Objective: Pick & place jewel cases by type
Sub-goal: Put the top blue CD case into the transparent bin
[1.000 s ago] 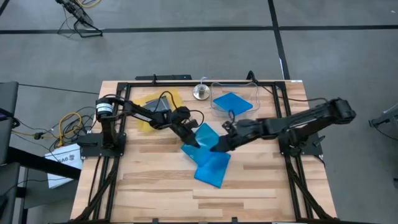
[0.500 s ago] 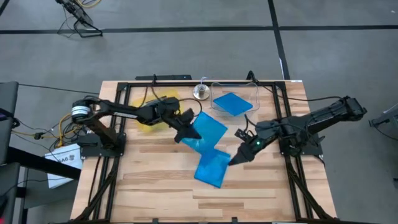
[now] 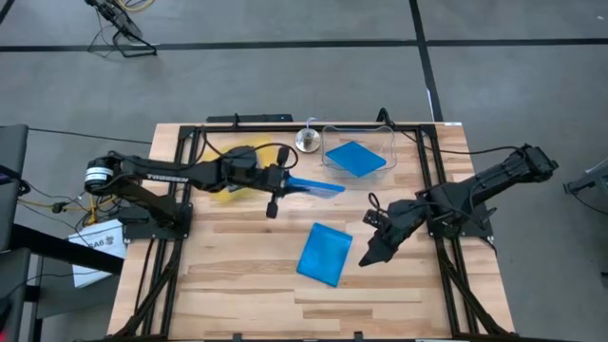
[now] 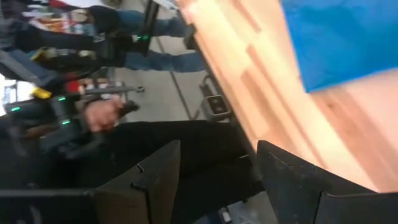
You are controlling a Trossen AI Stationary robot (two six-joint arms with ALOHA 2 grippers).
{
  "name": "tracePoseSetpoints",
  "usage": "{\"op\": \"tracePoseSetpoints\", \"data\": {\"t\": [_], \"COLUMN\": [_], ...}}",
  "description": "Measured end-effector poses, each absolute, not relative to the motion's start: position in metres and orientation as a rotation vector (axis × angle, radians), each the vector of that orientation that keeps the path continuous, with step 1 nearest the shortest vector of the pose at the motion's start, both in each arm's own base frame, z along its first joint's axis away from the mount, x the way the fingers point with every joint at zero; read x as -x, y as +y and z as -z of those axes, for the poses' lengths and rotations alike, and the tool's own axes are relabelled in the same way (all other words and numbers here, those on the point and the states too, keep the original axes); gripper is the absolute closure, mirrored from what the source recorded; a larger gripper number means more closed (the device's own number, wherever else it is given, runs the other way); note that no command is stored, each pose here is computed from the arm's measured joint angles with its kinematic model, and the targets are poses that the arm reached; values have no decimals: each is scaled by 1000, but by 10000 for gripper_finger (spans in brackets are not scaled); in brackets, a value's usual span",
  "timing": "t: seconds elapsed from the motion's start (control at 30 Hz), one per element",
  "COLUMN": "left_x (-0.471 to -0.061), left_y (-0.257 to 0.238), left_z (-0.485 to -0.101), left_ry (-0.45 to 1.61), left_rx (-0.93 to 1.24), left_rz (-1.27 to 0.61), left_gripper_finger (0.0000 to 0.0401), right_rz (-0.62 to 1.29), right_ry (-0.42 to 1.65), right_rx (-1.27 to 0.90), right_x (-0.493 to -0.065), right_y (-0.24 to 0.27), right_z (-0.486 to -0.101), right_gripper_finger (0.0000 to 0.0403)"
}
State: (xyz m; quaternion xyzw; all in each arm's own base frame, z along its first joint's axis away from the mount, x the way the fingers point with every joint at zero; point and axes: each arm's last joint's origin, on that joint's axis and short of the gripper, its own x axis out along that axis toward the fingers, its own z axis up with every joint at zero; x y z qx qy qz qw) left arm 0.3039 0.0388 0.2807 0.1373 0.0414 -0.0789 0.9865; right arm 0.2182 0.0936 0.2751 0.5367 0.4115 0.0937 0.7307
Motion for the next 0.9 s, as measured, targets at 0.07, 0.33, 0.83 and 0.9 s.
{"op": "tracePoseSetpoints", "data": {"t": [0.07, 0.33, 0.83, 0.9], "left_x": [-306, -315, -314, -313], "left_y": [40, 50, 58, 58], "left_z": [-288, -320, -329, -329], "left_ry": [89, 156, 266, 223], "left_rx": [-359, -846, -874, -650], "left_rz": [127, -195, -451, -513], "left_gripper_finger": [401, 401, 401, 401], "right_rz": [-174, -44, 8, 10], "right_ry": [912, 922, 908, 905], "right_rx": [-1169, -1113, -1093, -1093], "right_x": [-217, -211, -210, -211], "right_y": [95, 95, 94, 94], "right_z": [-273, -265, -264, -264], "right_gripper_finger": [198, 198, 198, 198]}}
